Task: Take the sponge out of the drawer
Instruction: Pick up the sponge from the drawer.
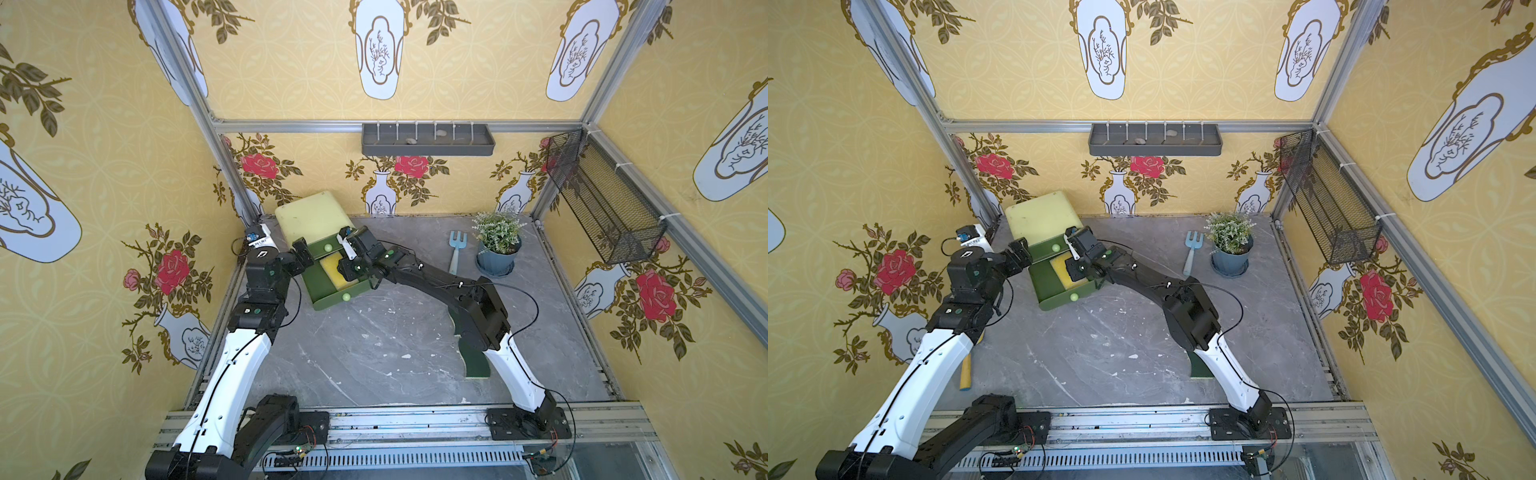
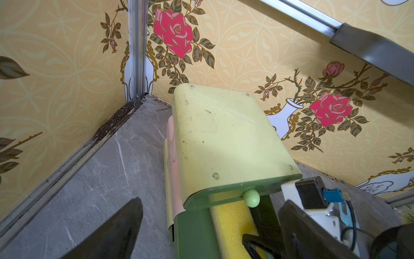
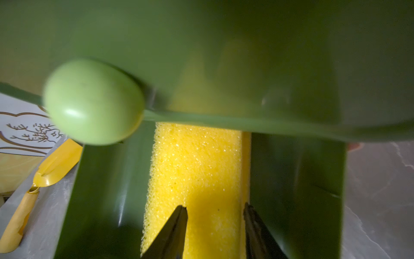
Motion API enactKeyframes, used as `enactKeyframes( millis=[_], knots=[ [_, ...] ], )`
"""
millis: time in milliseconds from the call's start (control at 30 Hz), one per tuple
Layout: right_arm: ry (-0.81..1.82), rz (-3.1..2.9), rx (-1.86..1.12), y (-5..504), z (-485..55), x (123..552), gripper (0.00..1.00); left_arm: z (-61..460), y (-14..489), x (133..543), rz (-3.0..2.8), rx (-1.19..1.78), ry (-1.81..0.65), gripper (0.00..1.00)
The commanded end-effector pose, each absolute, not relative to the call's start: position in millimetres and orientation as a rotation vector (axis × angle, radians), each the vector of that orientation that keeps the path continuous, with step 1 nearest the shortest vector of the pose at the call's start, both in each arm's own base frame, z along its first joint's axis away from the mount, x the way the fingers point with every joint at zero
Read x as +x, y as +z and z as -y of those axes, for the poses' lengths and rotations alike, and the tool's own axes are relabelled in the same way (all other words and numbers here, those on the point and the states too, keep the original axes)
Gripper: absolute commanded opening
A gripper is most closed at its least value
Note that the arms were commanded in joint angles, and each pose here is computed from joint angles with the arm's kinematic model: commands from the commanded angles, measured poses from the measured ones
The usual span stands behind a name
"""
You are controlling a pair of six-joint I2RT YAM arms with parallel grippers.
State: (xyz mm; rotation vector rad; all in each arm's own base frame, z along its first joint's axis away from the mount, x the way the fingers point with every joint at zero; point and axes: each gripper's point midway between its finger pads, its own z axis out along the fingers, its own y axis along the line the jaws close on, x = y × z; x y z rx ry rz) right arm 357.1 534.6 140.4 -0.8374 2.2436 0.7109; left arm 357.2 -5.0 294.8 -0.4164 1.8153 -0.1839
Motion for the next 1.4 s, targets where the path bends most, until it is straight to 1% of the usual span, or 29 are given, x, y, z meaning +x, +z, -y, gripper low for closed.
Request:
enactKeyframes(
  millis=[0, 67, 133, 167, 467, 600, 767, 833, 867, 933, 1000, 1367],
  knots=[
    [0.772, -2.228, -0.839, 144.3, -542.0, 353.9, 0.45, 4.6, 296.9, 359.0, -1.799, -0.420, -0.191, 1.00],
    [0.782, -2.232, -0.844, 142.4, -543.2, 352.6, 0.44, 4.7, 296.6, 359.1, -1.800, -0.419, -0.191, 1.00],
    [0.785, -2.234, -0.846, 141.7, -543.7, 352.1, 0.40, 5.1, 296.6, 359.1, -1.800, -0.418, -0.193, 1.00],
    [0.785, -2.236, -0.845, 140.8, -543.7, 352.2, 0.39, 4.7, 297.0, 359.1, -1.799, -0.419, -0.192, 1.00],
    [0.776, -2.261, -0.847, 128.1, -543.5, 353.6, 0.36, 5.1, 296.6, 359.2, -1.800, -0.418, -0.195, 1.00],
    [0.790, -2.266, -0.843, 127.3, -544.3, 353.5, 0.23, 5.2, 296.7, 359.2, -1.800, -0.416, -0.196, 1.00],
    [0.818, -2.238, -0.831, 137.9, -546.3, 353.5, 0.09, 5.3, 296.6, 359.2, -1.801, -0.416, -0.196, 1.00],
    [0.853, -2.210, -0.823, 149.6, -548.9, 352.9, 0.05, 5.5, 296.9, 359.2, -1.801, -0.415, -0.198, 1.00],
    [0.859, -2.222, -0.821, 144.6, -546.8, 350.8, 0.04, 5.5, 296.3, 359.4, -1.802, -0.416, -0.198, 1.00],
    [0.891, -2.208, -0.813, 151.1, -547.5, 349.2, 0.02, 5.5, 296.0, 359.5, -1.803, -0.416, -0.197, 1.00],
    [0.922, -2.198, -0.799, 156.8, -547.4, 349.1, 0.00, 5.2, 296.4, 359.2, -1.801, -0.418, -0.198, 1.00],
    [1.043, -2.160, -0.722, 181.2, -542.2, 348.5, 0.00, 5.0, 296.7, 359.2, -1.800, -0.418, -0.198, 1.00]
  ],
)
